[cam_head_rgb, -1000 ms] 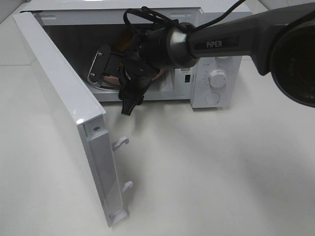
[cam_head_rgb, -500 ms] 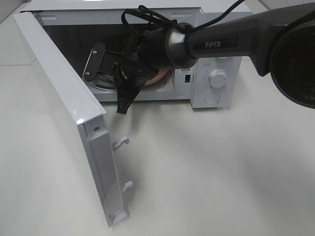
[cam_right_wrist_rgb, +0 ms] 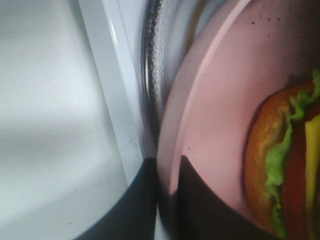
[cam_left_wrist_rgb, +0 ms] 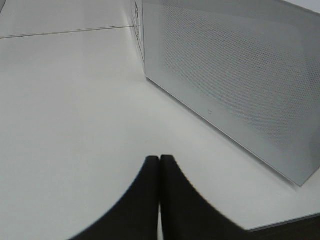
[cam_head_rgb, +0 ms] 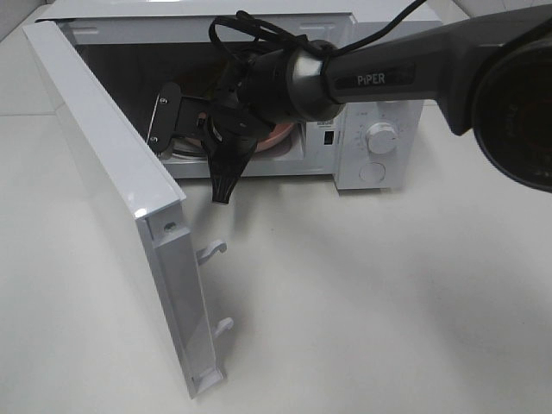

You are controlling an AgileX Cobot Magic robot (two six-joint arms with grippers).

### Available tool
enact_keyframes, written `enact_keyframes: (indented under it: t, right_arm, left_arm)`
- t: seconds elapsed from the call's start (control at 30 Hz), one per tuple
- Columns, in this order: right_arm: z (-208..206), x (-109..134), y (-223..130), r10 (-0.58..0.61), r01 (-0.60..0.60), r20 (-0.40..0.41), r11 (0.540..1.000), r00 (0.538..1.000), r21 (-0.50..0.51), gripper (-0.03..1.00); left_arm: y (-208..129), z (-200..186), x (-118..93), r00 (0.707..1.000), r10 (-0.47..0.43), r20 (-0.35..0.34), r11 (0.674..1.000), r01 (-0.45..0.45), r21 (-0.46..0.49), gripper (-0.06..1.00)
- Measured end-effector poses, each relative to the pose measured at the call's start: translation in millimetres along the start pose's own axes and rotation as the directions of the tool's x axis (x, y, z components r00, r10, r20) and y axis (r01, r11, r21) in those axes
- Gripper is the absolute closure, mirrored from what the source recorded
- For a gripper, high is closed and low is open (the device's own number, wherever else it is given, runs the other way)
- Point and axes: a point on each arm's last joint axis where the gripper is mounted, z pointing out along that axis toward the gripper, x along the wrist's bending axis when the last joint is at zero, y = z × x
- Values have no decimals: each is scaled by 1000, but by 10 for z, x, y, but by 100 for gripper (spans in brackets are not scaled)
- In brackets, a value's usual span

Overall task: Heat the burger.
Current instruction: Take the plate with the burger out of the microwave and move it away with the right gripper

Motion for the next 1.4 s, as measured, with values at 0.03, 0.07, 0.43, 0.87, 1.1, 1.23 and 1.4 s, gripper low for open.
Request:
enact_keyframes:
  t: [0.03, 0.07, 0.43, 0.87, 1.1, 1.23, 1.4]
  right_arm:
    - [0, 5, -5, -6, 6, -6, 1000, 1000, 6, 90]
    - [0, 5, -5, -6, 6, -6, 1000, 1000, 6, 90]
    - [-195, -75, 33, -37, 37, -65, 999, 997, 1, 91]
    - [-471, 29, -99, -224, 226, -156, 974, 962, -10, 92]
    - [-680, 100, -213, -352, 351, -171, 936, 920, -40, 92]
    - [-855, 130, -292, -442, 438, -166, 897, 881, -62, 92]
    - [-1012, 207, -392, -492, 484, -155, 871, 857, -88, 92]
  left_arm:
    - [0, 0, 0, 1000, 0, 0, 1000, 0, 0, 94]
    - [0, 0, 0, 1000, 0, 0, 1000, 0, 0, 94]
    - [0, 0, 0, 1000, 0, 0, 1000, 0, 0, 94]
    - [0, 0, 0, 1000, 0, 0, 1000, 0, 0, 94]
    - [0, 0, 0, 1000, 0, 0, 1000, 0, 0, 94]
    - [0, 0, 0, 1000, 0, 0, 1000, 0, 0, 94]
    - [0, 0, 0, 1000, 0, 0, 1000, 0, 0, 94]
